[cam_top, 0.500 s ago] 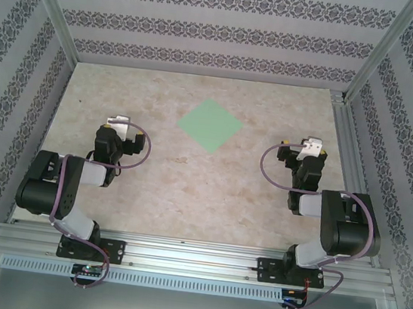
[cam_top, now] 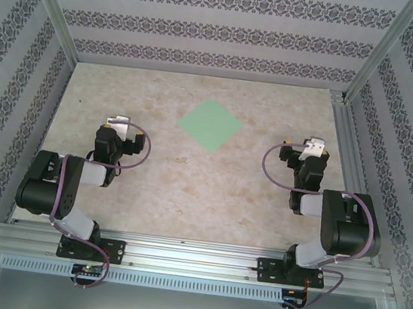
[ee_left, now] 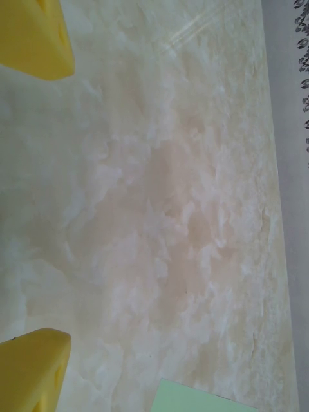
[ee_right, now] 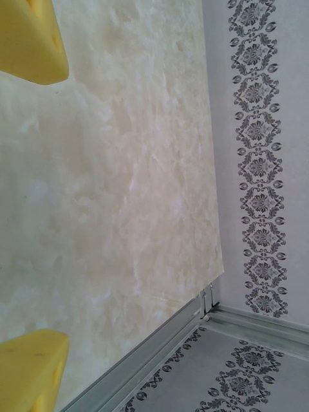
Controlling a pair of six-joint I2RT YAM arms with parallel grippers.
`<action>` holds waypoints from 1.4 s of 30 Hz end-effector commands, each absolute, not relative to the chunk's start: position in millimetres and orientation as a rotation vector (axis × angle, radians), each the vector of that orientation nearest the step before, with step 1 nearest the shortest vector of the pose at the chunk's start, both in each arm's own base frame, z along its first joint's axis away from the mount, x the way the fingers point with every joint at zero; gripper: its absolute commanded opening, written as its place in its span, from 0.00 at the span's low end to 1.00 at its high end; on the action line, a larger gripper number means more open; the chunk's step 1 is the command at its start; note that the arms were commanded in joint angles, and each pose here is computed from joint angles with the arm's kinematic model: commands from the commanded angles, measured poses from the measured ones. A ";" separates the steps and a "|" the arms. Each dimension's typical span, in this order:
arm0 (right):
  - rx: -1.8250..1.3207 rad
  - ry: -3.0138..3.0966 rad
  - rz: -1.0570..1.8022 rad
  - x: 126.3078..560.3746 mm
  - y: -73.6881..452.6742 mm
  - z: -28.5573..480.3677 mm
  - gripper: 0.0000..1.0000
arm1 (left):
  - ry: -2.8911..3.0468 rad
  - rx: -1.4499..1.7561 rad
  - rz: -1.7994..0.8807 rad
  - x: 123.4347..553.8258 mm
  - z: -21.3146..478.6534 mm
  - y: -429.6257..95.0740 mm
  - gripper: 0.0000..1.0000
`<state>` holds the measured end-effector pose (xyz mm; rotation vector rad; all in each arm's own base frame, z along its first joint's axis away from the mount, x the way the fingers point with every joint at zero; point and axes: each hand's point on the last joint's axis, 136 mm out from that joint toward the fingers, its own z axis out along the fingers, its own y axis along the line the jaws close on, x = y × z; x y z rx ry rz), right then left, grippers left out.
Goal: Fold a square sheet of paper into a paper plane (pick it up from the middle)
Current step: Move the square sheet of paper to the center of the table.
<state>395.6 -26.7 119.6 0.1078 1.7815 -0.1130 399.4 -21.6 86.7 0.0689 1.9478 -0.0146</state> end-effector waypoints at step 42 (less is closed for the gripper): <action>0.068 2.380 0.596 449.1 208.2 147.2 0.93 | 2.199 -0.207 -0.664 435.5 162.5 -85.0 1.00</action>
